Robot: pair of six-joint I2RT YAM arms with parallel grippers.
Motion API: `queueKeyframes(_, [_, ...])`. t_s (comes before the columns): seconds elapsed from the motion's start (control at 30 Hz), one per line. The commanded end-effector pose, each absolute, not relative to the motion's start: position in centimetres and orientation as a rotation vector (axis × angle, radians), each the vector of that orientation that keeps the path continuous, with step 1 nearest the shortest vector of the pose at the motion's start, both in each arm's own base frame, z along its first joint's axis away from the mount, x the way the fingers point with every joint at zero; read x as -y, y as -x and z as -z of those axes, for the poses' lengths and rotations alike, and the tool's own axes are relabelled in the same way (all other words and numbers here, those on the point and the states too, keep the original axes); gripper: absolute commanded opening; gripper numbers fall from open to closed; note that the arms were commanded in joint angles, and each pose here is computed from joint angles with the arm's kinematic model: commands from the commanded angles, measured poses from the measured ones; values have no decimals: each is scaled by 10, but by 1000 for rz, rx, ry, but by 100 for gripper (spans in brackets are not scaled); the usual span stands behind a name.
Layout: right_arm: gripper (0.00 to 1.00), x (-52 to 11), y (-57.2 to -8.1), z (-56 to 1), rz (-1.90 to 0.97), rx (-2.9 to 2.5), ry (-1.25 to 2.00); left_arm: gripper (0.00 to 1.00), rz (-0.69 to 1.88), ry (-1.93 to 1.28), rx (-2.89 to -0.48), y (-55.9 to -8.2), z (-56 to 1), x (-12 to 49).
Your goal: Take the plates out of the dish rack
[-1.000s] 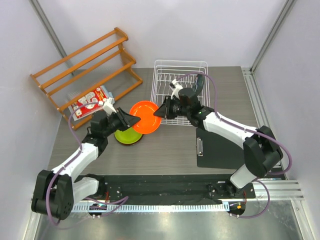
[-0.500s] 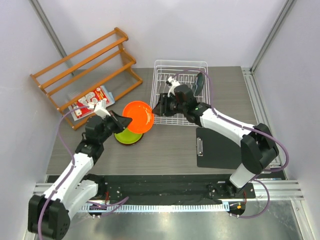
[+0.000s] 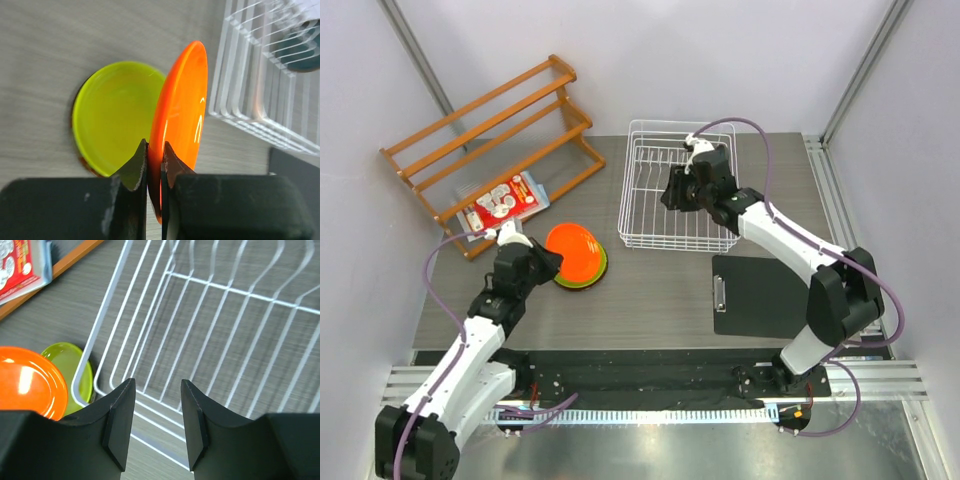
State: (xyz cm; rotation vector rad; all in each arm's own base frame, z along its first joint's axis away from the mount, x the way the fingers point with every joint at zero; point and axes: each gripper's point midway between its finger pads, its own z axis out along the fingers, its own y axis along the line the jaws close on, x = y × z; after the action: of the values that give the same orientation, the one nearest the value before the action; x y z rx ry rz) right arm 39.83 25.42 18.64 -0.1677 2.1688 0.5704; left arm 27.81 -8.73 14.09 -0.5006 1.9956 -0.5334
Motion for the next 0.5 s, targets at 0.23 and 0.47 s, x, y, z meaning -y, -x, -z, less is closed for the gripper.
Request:
queueKeyframes(0.23, [47,-161,-452,-255,-334,-2008,-3,3,465,591,-2069,-280,-98,79])
queueKeyframes(0.47, [51,-140,-476,-247,-226,-2030,-47,58,440,601,-2065,-277,-95,75])
